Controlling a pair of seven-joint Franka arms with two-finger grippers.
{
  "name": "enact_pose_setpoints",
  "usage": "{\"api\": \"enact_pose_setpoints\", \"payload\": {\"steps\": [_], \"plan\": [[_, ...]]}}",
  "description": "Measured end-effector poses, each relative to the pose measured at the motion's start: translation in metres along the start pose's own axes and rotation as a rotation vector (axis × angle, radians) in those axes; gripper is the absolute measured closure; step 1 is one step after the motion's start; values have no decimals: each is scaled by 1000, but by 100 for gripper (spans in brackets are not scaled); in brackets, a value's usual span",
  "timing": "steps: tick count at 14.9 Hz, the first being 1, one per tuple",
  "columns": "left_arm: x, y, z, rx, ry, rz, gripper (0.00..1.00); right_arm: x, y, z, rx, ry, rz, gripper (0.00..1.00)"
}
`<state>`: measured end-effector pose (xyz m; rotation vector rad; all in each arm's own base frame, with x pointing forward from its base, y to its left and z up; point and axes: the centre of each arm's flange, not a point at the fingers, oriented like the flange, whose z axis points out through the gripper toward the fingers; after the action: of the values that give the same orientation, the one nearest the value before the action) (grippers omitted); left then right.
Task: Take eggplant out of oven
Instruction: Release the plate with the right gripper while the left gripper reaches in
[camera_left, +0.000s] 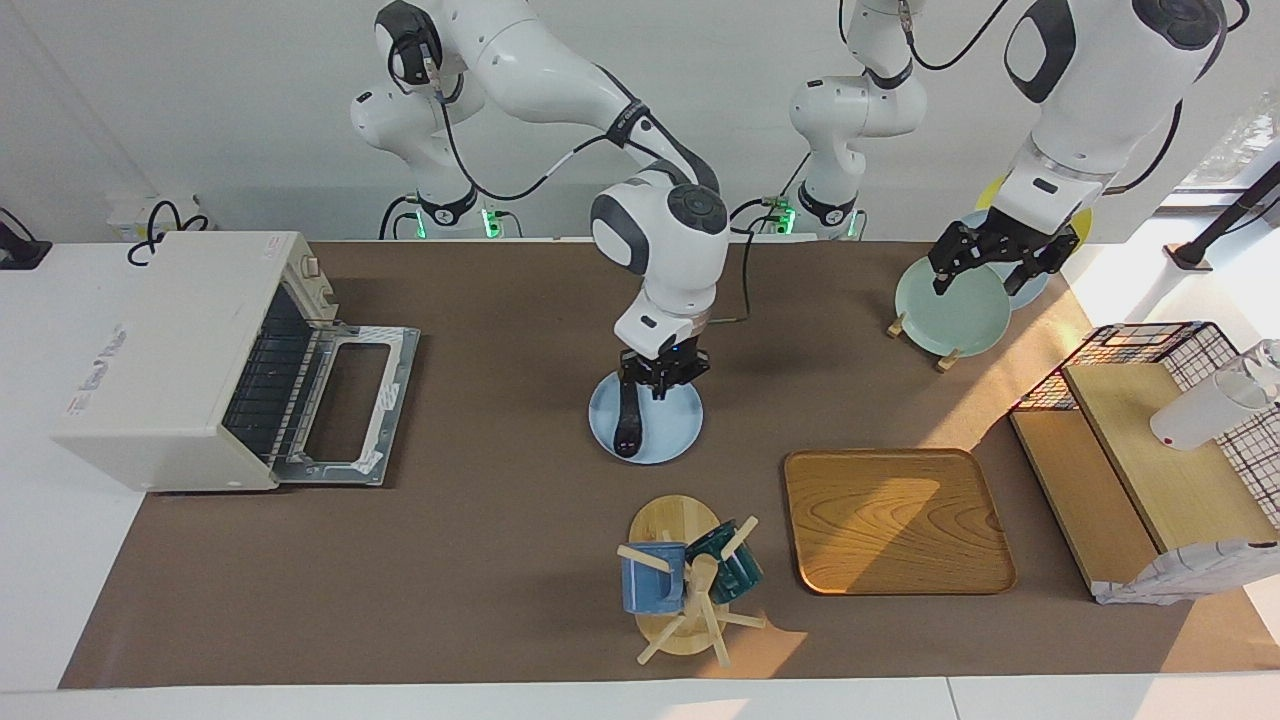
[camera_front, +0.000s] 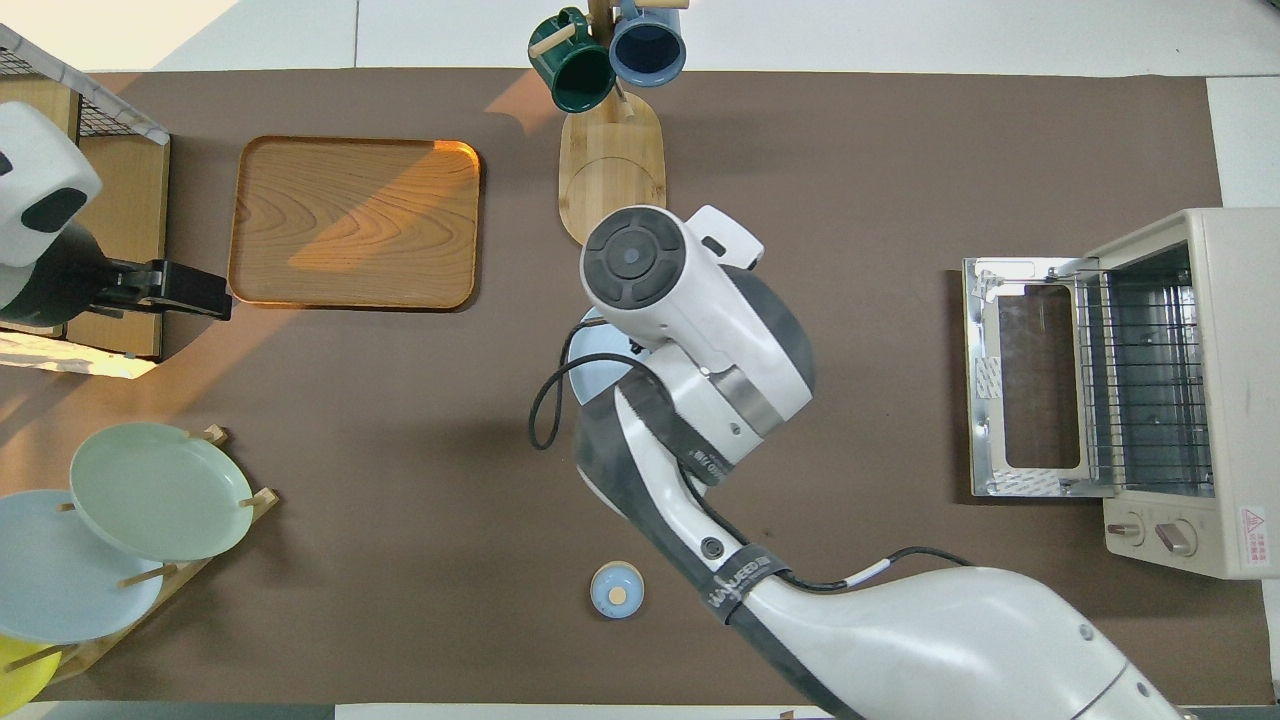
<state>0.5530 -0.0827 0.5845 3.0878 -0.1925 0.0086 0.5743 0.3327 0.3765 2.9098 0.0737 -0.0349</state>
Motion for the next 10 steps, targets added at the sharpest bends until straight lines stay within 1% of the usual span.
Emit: {"api": "enact_pose_setpoints", "payload": {"steps": [2, 5, 7, 10], "plan": [[8, 14, 14, -17, -5, 20, 0, -2, 53, 37, -70, -52, 17, 99], [21, 56, 43, -30, -10, 37, 0, -15, 110, 82, -121, -123, 38, 99], [29, 96, 67, -33, -8, 34, 0, -28, 131, 103, -168, -131, 22, 99], [33, 162, 104, -39, 0, 12, 0, -41, 161, 135, -178, -125, 12, 99]]}}
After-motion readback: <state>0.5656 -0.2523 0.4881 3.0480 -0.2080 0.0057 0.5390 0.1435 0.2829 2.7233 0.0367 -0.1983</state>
